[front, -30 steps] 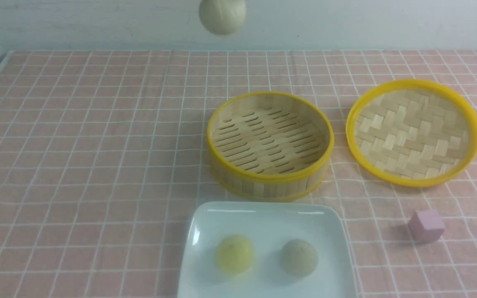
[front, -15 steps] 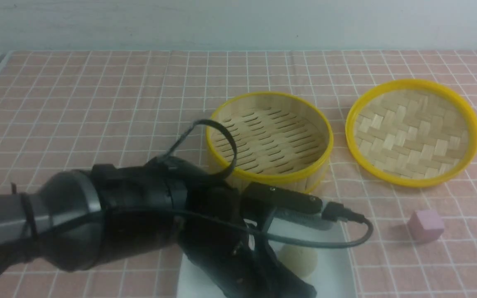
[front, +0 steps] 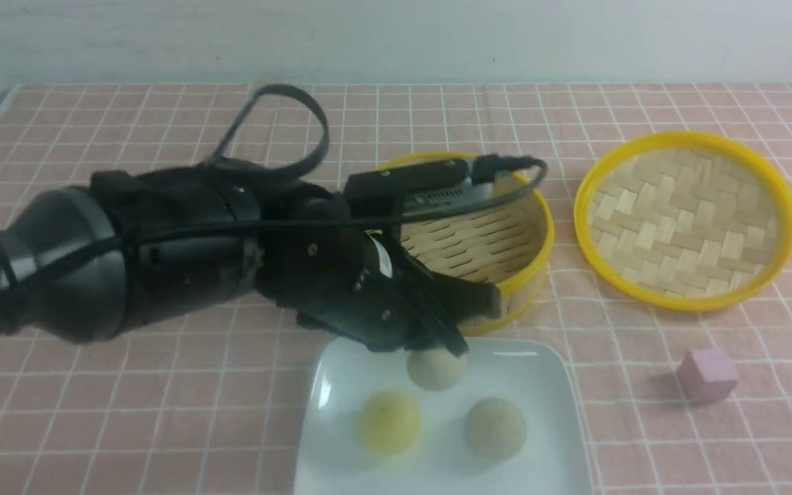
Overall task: Put the steamed buns into the plate on the pink tablecloth.
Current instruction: 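Carry the bun from the bamboo steamer to the plate with the left gripper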
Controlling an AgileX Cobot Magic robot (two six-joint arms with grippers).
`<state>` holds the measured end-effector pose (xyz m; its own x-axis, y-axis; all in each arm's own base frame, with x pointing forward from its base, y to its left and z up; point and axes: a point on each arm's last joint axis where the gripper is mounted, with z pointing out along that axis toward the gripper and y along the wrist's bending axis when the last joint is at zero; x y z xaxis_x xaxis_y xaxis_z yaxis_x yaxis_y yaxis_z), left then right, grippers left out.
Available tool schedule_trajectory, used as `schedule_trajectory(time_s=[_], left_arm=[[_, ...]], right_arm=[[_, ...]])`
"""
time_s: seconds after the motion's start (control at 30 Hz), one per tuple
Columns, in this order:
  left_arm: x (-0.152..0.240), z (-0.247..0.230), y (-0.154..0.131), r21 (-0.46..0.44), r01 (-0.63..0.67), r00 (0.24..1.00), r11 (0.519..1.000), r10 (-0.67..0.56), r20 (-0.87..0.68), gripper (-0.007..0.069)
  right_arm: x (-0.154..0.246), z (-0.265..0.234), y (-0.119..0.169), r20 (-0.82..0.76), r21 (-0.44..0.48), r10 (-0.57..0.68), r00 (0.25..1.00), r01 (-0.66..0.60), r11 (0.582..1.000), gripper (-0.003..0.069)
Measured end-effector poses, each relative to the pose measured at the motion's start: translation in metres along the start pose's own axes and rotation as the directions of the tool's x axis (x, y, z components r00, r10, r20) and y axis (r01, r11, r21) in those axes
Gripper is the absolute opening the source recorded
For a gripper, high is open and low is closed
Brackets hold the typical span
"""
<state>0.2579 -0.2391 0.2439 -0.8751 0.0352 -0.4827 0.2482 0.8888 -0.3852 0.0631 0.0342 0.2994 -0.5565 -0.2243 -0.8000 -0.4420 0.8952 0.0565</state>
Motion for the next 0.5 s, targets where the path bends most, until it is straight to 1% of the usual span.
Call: schedule_trajectory(time_s=[0.07,0.1,0.17,0.23,0.3,0.4,0.43,0.47,0.5], left_arm=[[0.000,0.013,0.008,-0.029,0.008,1.000,1.000,-0.008,-0.023,0.0049],[0.000,0.013,0.008,-0.030,0.008,1.000,1.000,-0.009,-0.022,0.0050],[0.006,0.033,0.014,-0.060,-0.003,0.997,0.998,-0.001,-0.071,0.0071],[0.008,0.045,0.016,-0.069,0.000,0.996,0.998,-0.006,-0.088,0.0107],[0.007,0.052,0.017,-0.066,0.003,0.997,0.998,-0.009,-0.079,0.0148],[0.005,0.054,0.016,-0.056,0.007,0.998,0.998,-0.010,-0.060,0.0230],[0.005,0.054,0.016,-0.056,0.007,0.998,0.998,-0.010,-0.060,0.0230],[0.005,0.054,0.015,-0.052,0.011,0.998,0.999,-0.014,-0.055,0.0281],[0.005,0.054,0.015,-0.052,0.012,0.998,0.999,-0.014,-0.055,0.0281]], right_arm=[[0.000,0.000,0.000,-0.002,-0.003,0.003,1.000,-0.003,1.000,0.0155],[0.000,0.000,0.000,-0.002,-0.004,0.004,1.000,-0.004,1.000,0.0155],[0.000,0.000,0.001,-0.003,-0.006,0.006,1.000,-0.006,1.000,0.0156],[0.001,0.000,0.001,-0.006,-0.010,0.009,1.000,-0.009,1.000,0.0148],[0.001,0.000,0.001,-0.010,-0.017,0.016,1.000,-0.016,1.000,0.0117],[-0.001,-0.008,0.002,-0.013,-0.029,0.029,0.999,-0.030,0.999,0.0036],[-0.001,-0.008,0.002,-0.018,-0.029,0.029,0.999,-0.030,0.999,0.0030],[-0.004,-0.018,0.001,-0.016,-0.034,0.035,0.999,-0.036,0.999,0.0001],[-0.004,-0.019,0.001,-0.022,-0.033,0.035,0.999,-0.035,0.999,0.0000]])
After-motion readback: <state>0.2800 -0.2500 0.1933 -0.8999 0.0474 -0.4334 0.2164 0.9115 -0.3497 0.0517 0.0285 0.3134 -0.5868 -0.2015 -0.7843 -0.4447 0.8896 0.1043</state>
